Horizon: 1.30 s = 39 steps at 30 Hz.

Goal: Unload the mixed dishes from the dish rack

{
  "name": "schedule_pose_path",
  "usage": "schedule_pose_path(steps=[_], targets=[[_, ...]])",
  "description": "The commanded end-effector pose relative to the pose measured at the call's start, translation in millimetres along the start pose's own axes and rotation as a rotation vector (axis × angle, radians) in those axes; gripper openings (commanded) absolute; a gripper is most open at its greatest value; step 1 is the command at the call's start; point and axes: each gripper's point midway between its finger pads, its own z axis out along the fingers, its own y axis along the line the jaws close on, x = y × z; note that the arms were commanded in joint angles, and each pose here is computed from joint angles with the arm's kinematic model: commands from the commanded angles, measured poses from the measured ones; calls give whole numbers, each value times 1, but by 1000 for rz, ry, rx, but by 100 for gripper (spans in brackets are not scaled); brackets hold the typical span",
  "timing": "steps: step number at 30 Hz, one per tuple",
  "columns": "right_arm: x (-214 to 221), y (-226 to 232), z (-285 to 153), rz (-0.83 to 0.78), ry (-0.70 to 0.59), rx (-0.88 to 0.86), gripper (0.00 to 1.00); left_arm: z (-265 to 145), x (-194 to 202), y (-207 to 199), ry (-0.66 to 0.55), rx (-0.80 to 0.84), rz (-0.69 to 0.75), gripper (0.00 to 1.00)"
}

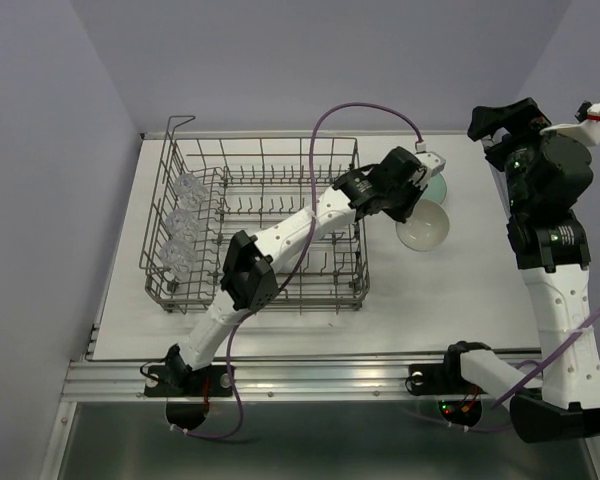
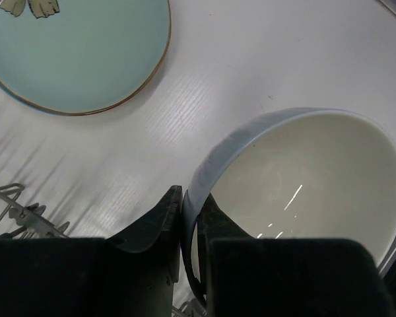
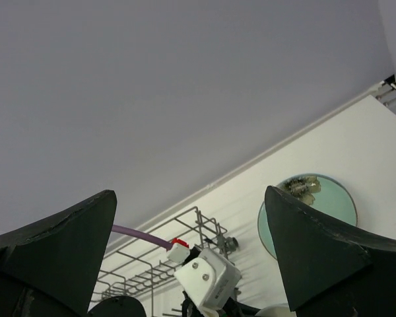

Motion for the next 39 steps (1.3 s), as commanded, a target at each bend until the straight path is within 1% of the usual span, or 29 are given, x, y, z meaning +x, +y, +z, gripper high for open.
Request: schedule_pose_path(steps=[1,6,7,10,11,15,19,20,21,22,25,26,28,31,34,35,36,37,39], targets=[[13,-3,0,-8,38,-9,100,-13,-32,-52,-118,96,107,0],[16,-6,-1,-13,44,-6,100,18,8,-68,-22,107,134,0],[16,-6,-1,-11,44,-8,100,21,13,-68,-10,113,163,0],[19,-5,-1,-13,53,-13,100,30,29,-71,27,119,162,0],[20,-6,-1,-14,56,-12,100,31,33,-79,33,144,168,0],[24,-7,1,-16,66,-11,100,44,62,-93,90,156,205,0],[26,-8,3,-22,74,-11,100,53,76,-95,123,156,200,0],[27,-8,3,-21,75,-10,100,56,81,-94,135,151,200,3],[27,-8,3,-21,76,-11,100,58,85,-93,143,141,194,8],[26,-7,2,-20,74,-14,100,60,88,-92,151,140,193,9],[25,-8,1,-20,71,-12,100,66,97,-92,171,141,181,10],[25,-8,1,-19,69,-12,100,67,99,-94,174,154,180,12],[25,-8,0,-21,70,-11,100,71,105,-93,189,161,178,13],[26,-8,0,-21,72,-14,100,74,111,-90,204,142,160,16],[27,-8,0,-23,76,-13,100,74,116,-91,221,144,149,34],[26,-8,0,-21,73,-15,100,73,117,-90,223,141,147,42],[27,-8,0,-22,76,-13,100,72,117,-90,224,135,147,55],[26,-8,0,-20,74,-14,100,72,117,-90,224,137,148,58],[25,-7,-1,-19,73,-19,100,69,114,-89,221,133,144,68]])
